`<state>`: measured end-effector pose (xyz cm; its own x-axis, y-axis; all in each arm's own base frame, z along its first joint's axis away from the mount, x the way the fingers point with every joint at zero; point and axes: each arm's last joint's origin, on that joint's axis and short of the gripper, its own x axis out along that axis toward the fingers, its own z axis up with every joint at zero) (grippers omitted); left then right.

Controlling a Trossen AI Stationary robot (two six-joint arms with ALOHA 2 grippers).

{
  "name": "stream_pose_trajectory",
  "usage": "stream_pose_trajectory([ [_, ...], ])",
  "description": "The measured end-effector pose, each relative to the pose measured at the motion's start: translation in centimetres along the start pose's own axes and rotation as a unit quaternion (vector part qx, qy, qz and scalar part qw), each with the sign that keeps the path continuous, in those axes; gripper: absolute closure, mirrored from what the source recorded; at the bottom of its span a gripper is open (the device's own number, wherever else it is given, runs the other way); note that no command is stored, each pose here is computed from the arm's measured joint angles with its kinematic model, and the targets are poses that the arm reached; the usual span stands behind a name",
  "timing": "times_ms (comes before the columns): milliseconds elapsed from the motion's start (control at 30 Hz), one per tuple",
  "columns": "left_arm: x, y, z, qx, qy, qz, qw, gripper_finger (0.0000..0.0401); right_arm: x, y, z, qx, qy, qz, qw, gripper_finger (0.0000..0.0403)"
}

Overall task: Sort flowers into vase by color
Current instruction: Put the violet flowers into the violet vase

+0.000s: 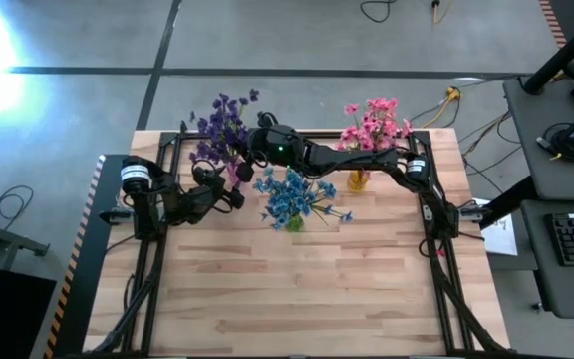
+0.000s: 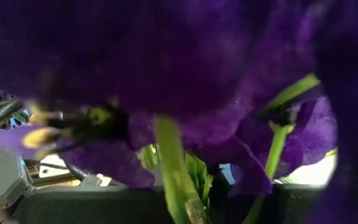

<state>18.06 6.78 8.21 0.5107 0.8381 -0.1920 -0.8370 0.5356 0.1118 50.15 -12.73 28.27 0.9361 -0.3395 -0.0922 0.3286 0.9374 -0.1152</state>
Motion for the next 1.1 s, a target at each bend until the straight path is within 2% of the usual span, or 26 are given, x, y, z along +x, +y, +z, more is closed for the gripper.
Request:
stream_pose_trajectory([
  [267, 0.0, 0.0, 0.0, 0.0, 0.0, 0.0, 1.0, 0.0091, -0.01, 0.04, -0.32, -0.005, 0.016, 0.003, 1.0, 0.037],
  [733, 0.0, 0.0, 0.0, 0.0, 0.0, 0.0, 1.0, 0.0091, -0.18, 0.25, -0.24, -0.025, 0.024, 0.006, 0.999, 0.0225],
  [1100, 0.0, 0.01, -0.07, 0.003, 0.003, 0.001, 1.0, 0.0091, -0.68, 0.21, 0.36, -0.026, 0.034, 0.007, 0.999, 0.0171],
])
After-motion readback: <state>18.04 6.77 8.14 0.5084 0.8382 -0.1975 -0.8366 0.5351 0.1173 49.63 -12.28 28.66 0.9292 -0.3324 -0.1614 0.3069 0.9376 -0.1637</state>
